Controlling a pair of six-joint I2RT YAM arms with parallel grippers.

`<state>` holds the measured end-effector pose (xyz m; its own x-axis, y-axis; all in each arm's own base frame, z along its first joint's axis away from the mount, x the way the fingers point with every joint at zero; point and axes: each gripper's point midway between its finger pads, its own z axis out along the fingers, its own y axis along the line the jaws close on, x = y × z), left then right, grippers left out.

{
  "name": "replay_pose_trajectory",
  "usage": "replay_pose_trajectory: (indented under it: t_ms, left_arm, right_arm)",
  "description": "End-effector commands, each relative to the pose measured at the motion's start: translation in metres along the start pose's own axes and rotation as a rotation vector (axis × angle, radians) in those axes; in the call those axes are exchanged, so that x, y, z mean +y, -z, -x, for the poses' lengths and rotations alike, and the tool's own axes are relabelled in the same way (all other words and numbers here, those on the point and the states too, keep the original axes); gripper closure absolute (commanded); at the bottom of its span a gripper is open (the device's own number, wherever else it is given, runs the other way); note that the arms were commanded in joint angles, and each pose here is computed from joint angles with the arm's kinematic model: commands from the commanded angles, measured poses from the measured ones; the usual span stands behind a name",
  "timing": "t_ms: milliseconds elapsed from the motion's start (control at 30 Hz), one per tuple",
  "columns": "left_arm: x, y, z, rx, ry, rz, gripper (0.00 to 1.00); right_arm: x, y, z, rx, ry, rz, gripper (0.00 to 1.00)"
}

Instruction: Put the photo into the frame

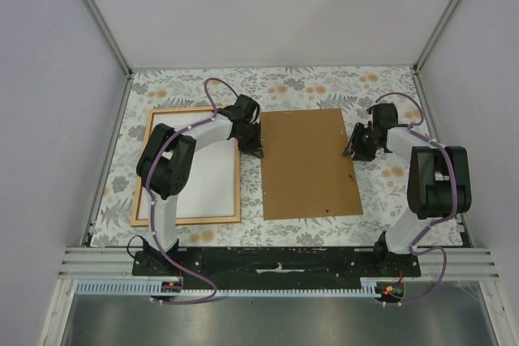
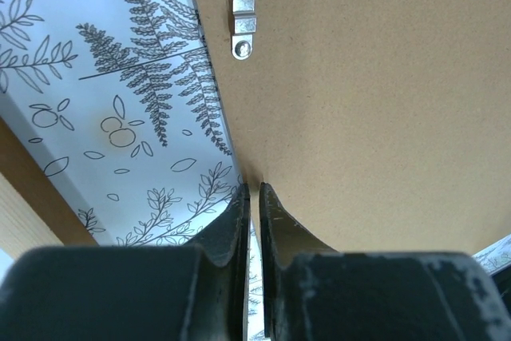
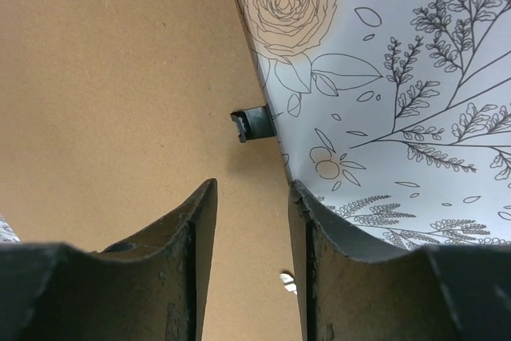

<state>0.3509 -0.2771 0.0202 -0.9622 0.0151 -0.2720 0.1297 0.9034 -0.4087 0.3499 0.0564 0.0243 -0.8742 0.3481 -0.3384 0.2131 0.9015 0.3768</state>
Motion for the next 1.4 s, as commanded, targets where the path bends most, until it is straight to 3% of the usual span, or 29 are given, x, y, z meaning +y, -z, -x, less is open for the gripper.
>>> replay_pose_trajectory:
  t_ms: [0, 133, 667, 1133, 1233, 1367]
  left_arm:
    - [-0.062, -0.011, -0.017, 0.071, -0.048, -0.22, 0.9]
    - [-0.056, -0.012, -0.017, 0.07, -0.052, -0.193, 0.91]
    - [-0.091, 0.034, 0.012, -0.018, -0.098, -0.273, 0.91]
    - [-0.055, 0.038, 0.023, -0.052, -0.133, -0.095, 0.9]
    - [-0.065, 0.038, 0.024, -0.053, -0.154, -0.121, 0.82]
    - [-0.094, 0.019, 0.016, -0.051, -0.217, -0.112, 0.61]
  right_arm:
    - [0.108, 0.027, -0.031, 0.148, 0.001, 0.466, 0.53]
    - [0.115, 0.033, -0.031, 0.147, 0.004, 0.506, 0.53]
    - [0.117, 0.025, -0.034, 0.161, -0.008, 0.503, 0.54]
    - [0.083, 0.02, -0.005, 0.04, 0.028, 0.226, 0.55]
    - [0.07, 0.021, 0.001, -0.002, 0.018, 0.137, 0.55]
    - [0.044, 0.03, 0.011, -0.085, -0.026, 0.0, 0.54]
